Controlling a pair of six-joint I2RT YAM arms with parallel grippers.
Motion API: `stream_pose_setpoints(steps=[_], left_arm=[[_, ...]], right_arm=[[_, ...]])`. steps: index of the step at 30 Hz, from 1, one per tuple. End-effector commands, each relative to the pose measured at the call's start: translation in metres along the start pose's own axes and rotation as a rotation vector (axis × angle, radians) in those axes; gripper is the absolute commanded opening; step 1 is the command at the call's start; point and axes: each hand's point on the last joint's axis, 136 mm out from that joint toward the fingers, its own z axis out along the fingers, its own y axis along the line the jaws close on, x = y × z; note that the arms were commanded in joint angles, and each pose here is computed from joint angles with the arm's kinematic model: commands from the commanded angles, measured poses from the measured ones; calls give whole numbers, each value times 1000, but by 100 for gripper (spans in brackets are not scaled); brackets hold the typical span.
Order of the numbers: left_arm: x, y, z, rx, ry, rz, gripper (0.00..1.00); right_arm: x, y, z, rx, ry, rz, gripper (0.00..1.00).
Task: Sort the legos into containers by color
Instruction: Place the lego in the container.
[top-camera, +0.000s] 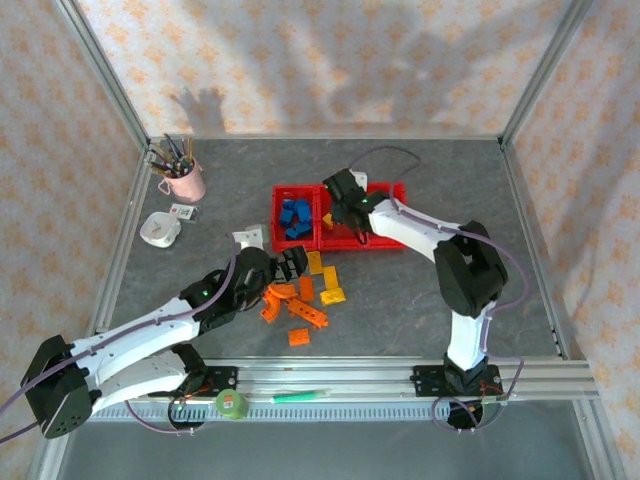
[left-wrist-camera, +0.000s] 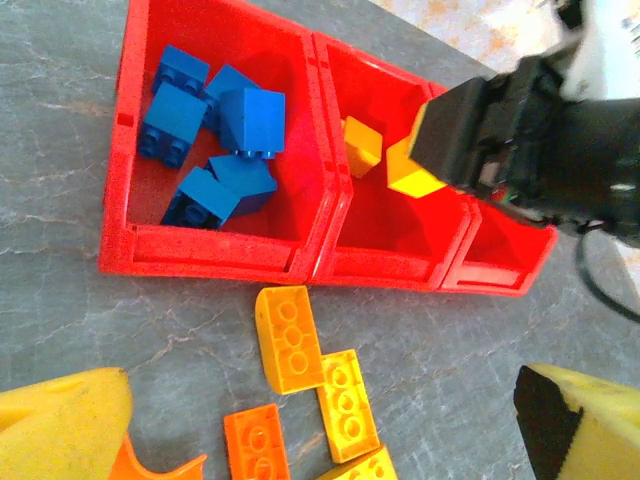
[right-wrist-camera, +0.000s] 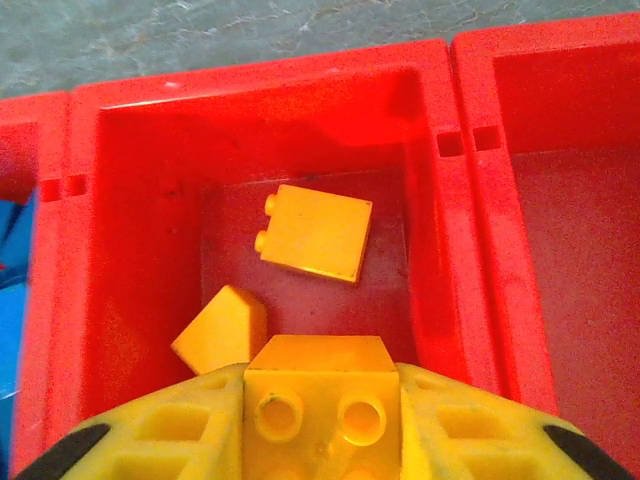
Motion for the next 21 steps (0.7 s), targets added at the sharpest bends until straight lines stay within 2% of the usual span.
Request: stream_pose_setpoints(steps=[1,6,12,21], left_arm=[[-23,-16,-2,51,-65,-28,99],[-25,-16,-2,65,-70,-36,99],[-25,-17,-5,75,-58,-32,99],[-17,-5,-16,64,-37,-25,99]], right_arm=[[-10,3,7,9,-16,-9,42],[-16,6,0,-11,-30,-6,52],[-18,9,-26,-75,-42,8,54],[13,10,-60,-130,-24,17,59]])
